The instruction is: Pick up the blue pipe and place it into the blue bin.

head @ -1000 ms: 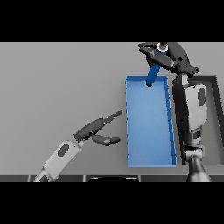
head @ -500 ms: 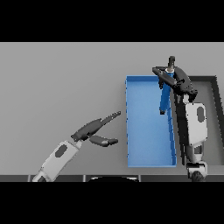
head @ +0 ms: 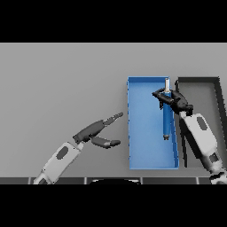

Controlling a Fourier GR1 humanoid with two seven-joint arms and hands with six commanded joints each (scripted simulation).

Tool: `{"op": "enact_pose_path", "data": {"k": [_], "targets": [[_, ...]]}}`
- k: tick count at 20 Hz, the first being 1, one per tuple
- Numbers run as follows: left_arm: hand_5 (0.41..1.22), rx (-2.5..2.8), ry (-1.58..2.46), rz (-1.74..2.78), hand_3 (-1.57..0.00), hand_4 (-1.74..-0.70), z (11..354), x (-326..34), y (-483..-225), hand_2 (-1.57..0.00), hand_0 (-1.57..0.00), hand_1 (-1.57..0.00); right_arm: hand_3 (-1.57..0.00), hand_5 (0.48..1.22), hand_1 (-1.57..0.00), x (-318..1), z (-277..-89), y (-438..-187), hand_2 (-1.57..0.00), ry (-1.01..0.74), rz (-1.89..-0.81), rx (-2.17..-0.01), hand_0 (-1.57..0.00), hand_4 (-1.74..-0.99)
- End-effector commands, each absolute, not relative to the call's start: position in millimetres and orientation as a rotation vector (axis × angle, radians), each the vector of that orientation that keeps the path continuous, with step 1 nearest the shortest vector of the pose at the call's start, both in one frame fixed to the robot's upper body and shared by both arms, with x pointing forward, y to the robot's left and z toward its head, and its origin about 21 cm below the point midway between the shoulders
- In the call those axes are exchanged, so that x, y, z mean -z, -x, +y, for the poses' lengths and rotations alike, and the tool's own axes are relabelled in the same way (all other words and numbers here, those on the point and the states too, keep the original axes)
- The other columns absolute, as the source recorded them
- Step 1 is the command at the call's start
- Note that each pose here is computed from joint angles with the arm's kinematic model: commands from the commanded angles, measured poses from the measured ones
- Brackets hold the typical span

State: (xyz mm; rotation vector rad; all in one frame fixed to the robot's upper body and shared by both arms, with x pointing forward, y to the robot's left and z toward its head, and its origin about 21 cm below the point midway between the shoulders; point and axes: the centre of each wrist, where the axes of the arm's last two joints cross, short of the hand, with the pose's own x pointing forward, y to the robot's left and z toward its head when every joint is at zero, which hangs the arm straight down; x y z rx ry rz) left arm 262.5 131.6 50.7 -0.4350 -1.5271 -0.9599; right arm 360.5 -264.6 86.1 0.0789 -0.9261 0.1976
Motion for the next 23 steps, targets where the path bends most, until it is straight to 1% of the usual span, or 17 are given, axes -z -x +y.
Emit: {"op": "enact_pose_path", "data": {"k": [1,2,3,5,7,8,11,13,14,16,18,19,20,21,23], "targets": [[0.476,0.966,0.435,-1.516,0.00,-0.83,125.9,-50.0,-262.1,0.00,0.00,0.00,-0.52,1.159,-0.88,-85.3,-264.6,-362.5,-0.85,-0.091,-0.891,-0.189,-0.94,-1.404],[0.476,0.967,0.442,-1.521,0.00,-0.83,126.9,-49.3,-260.6,0.00,0.00,0.00,-0.41,1.172,-0.71,-84.7,-264.2,-364.5,-0.68,-0.080,-0.856,-0.187,-0.75,-1.344],[0.476,0.962,0.436,-1.526,0.00,-0.83,127.2,-51.6,-261.1,0.00,0.00,0.00,-0.33,1.182,-0.57,-83.5,-261.0,-362.9,-0.55,-0.087,-0.832,-0.203,-0.60,-1.302],[0.477,0.959,0.428,-1.518,0.00,-0.83,129.1,-49.7,-260.1,0.00,0.00,0.00,-0.21,1.091,-0.36,-93.9,-259.5,-360.0,-0.35,-0.080,-0.848,-0.335,-0.38,-1.234],[0.477,0.959,0.435,-1.524,0.00,-0.83,131.1,-51.2,-259.6,0.00,0.00,0.00,-0.13,1.002,-0.23,-98.3,-256.3,-355.7,-0.22,-0.024,-0.856,-0.469,-0.25,-1.204],[0.475,0.960,0.430,-1.520,0.00,-0.83,130.2,-50.3,-259.7,0.00,0.00,0.00,-0.11,0.967,-0.18,-99.9,-253.8,-355.7,-0.18,-0.011,-0.859,-0.484,-0.20,-1.199],[0.471,0.960,0.434,-1.532,0.00,-0.83,131.3,-53.0,-260.5,0.00,0.00,0.00,-0.05,0.880,-0.09,-100.7,-249.9,-354.5,-0.09,0.017,-0.858,-0.527,-0.12,-1.189],[0.471,0.957,0.423,-1.523,0.00,-0.83,129.5,-53.0,-262.1,0.00,0.00,0.00,-0.03,0.838,-0.06,-97.5,-254.5,-353.5,-0.06,0.032,-0.851,-0.511,-0.08,-1.196],[0.471,0.953,0.431,-1.522,0.00,-0.83,128.0,-52.2,-260.8,0.00,0.00,0.00,-0.03,0.818,-0.05,-100.1,-253.6,-352.6,-0.05,0.030,-0.853,-0.509,-0.06,-1.188],[0.472,0.952,0.435,-1.522,0.00,-0.83,127.7,-50.2,-258.7,0.00,0.00,0.00,-0.02,0.795,-0.03,-94.3,-251.9,-351.7,-0.03,0.038,-0.859,-0.521,-0.04,-1.182],[0.470,0.962,0.419,-1.527,0.00,-0.83,129.3,-49.9,-257.9,0.00,0.00,0.00,-0.01,0.783,-0.02,-95.5,-250.3,-352.6,-0.02,0.026,-0.876,-0.511,-0.03,-1.176],[0.471,0.966,0.413,-1.527,0.00,-0.83,128.6,-52.5,-260.9,0.00,0.00,0.00,-0.01,0.774,-0.01,-97.2,-248.7,-352.7,-0.01,0.040,-0.872,-0.521,-0.02,-1.186],[0.472,0.970,0.408,-1.527,0.00,-0.83,128.0,-53.0,-262.7,0.00,0.00,0.00,-0.01,0.772,-0.01,-98.4,-252.3,-349.4,-0.01,0.043,-0.872,-0.534,-0.02,-1.186],[0.472,0.972,0.409,-1.529,0.00,-0.83,128.8,-54.2,-263.0,0.00,0.00,0.00,-0.01,0.766,-0.01,-100.1,-248.5,-351.1,-0.01,0.032,-0.871,-0.525,-0.02,-1.186],[0.474,0.967,0.405,-1.527,0.00,-0.83,132.8,-58.2,-269.3,0.00,0.00,0.00,-0.01,0.769,-0.01,-98.2,-249.6,-349.8,-0.01,0.024,-0.874,-0.539,-0.02,-1.186]]}}
